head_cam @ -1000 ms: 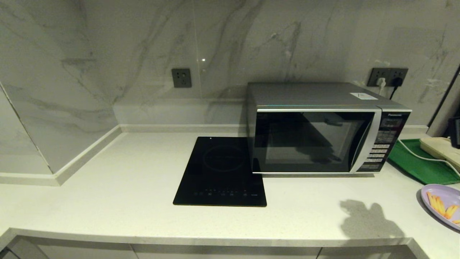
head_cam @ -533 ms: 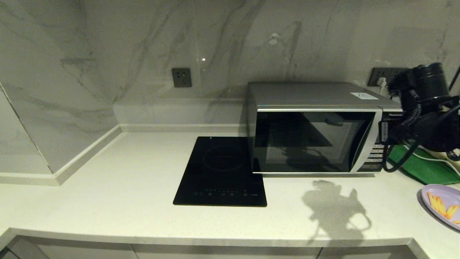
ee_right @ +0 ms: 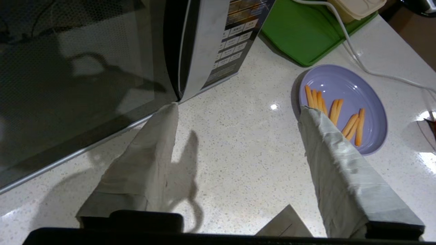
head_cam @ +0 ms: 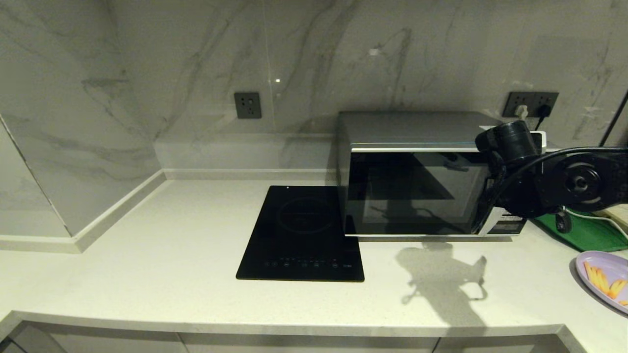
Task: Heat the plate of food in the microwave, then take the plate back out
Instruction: Open the microwave oven
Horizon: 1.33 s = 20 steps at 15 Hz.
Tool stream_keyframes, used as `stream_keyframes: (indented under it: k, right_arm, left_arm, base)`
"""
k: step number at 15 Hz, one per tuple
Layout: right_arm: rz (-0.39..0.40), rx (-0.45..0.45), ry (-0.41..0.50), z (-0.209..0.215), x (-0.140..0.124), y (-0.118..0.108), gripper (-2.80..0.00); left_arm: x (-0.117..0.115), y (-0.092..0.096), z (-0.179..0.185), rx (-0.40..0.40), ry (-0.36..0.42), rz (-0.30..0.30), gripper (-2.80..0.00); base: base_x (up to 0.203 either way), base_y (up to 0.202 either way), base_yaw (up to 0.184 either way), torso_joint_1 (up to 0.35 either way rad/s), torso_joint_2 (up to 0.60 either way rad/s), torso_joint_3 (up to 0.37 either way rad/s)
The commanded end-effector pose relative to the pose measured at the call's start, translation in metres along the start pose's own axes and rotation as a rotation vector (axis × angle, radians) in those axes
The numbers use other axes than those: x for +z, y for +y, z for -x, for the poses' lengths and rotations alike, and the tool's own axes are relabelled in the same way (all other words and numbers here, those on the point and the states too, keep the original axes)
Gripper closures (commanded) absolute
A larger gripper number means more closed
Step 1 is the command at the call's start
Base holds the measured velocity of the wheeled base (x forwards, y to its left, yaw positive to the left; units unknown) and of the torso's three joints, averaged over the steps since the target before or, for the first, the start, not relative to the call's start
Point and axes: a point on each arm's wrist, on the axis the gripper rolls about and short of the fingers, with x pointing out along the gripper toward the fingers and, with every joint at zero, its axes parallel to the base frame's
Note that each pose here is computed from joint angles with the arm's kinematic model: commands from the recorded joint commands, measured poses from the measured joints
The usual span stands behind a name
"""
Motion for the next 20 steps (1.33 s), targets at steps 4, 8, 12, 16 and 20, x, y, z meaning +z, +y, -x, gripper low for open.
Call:
stream_keyframes:
  k: [4,8,12,16,20]
  right_arm:
    - [-0.017,-0.04,0.008,-0.023,0.002,0.01,-2.8]
    - [-0.049,-0.071,-0.002,-0.039,0.012,0.012,-2.8]
    - [-0.08,-0.105,-0.004,-0.06,0.019,0.013,-2.8]
    - [-0.087,-0.125,0.007,-0.076,0.019,0.014,-2.8]
    - [-0.099,-0.138,0.005,-0.088,0.021,0.018,-2.8]
  left_arm:
    - [0.0,0.0,0.0,0.001,-0.001,0.001,0.0]
    - [0.0,0.0,0.0,0.001,-0.001,0.001,0.0]
    - [0.0,0.0,0.0,0.001,-0.001,0.001,0.0]
    - [0.0,0.0,0.0,0.001,-0.001,0.001,0.0]
    - [0.0,0.0,0.0,0.001,-0.001,0.001,0.0]
  base:
    - [0.0,0.0,0.0,0.0,0.0,0.0]
    - [0.0,0.0,0.0,0.0,0.0,0.0]
    - [0.0,0.0,0.0,0.0,0.0,0.0]
    - [0.0,0.0,0.0,0.0,0.0,0.0]
    - [0.0,0.0,0.0,0.0,0.0,0.0]
